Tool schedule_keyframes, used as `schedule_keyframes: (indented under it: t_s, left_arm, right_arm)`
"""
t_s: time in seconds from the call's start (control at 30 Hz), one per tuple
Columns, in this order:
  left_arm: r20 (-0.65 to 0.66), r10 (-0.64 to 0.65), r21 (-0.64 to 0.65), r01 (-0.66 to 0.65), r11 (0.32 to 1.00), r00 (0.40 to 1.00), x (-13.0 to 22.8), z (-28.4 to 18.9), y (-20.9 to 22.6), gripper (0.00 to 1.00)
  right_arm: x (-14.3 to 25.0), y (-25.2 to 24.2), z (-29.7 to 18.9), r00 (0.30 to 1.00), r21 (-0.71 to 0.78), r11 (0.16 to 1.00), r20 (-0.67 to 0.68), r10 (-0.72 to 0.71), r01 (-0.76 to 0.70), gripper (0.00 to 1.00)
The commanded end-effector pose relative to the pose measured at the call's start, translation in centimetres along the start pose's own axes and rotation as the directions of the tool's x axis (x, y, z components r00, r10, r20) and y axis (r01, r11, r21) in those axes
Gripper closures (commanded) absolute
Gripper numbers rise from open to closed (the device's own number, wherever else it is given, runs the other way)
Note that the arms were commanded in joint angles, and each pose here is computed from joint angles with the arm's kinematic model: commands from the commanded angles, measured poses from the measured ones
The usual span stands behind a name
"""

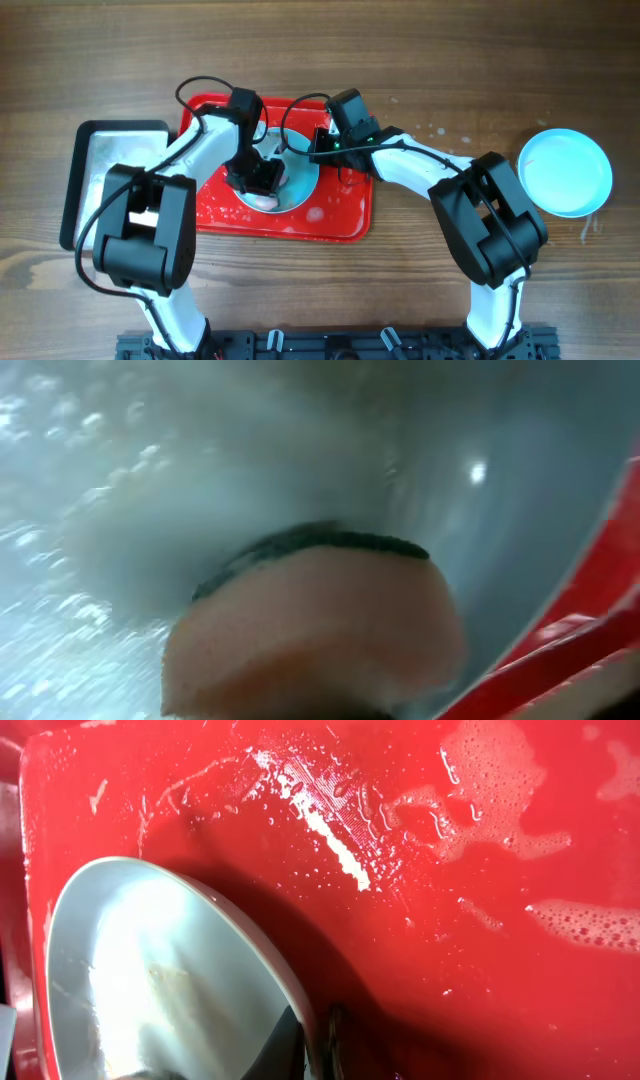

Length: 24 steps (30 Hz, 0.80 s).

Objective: Clean dirty plates on tray and stack at the side
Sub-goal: 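Keep scrubbing the plate rim with the sponge while the right gripper holds it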

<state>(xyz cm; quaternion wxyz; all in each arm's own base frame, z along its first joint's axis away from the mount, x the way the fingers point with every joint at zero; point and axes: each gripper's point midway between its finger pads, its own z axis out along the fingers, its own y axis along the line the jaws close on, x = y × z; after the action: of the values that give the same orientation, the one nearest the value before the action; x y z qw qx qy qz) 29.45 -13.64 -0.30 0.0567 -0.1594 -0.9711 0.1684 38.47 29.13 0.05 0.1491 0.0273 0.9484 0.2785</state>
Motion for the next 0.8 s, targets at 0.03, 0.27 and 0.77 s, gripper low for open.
schedule_keyframes:
  t_s: [0.03, 0.27, 0.77]
  left_arm:
    - [-0.016, -0.194, -0.023, 0.193, 0.981, 0.981, 0.1, 6.5, 1.3, 0.96]
    - [0.479, -0.365, -0.326, 0.548, 0.770, 0.798, -6.8, 3.1, 10.0, 0.96]
    - [0.375, -0.307, -0.606, 0.482, 0.632, 0.875, -2.0, 1.4, 13.1, 0.96]
  right_arm:
    - [2.7, -5.1, 1.8, 0.993, 0.156, 0.983, -0.041, 0.109, -0.101, 0.96]
    - [2.7, -5.1, 1.8, 0.993, 0.155, 0.983, -0.040, 0.108, -0.101, 0.96]
    - [2.6, -5.1, 1.9, 0.994, 0.152, 0.983, -0.037, 0.108, -0.101, 0.96]
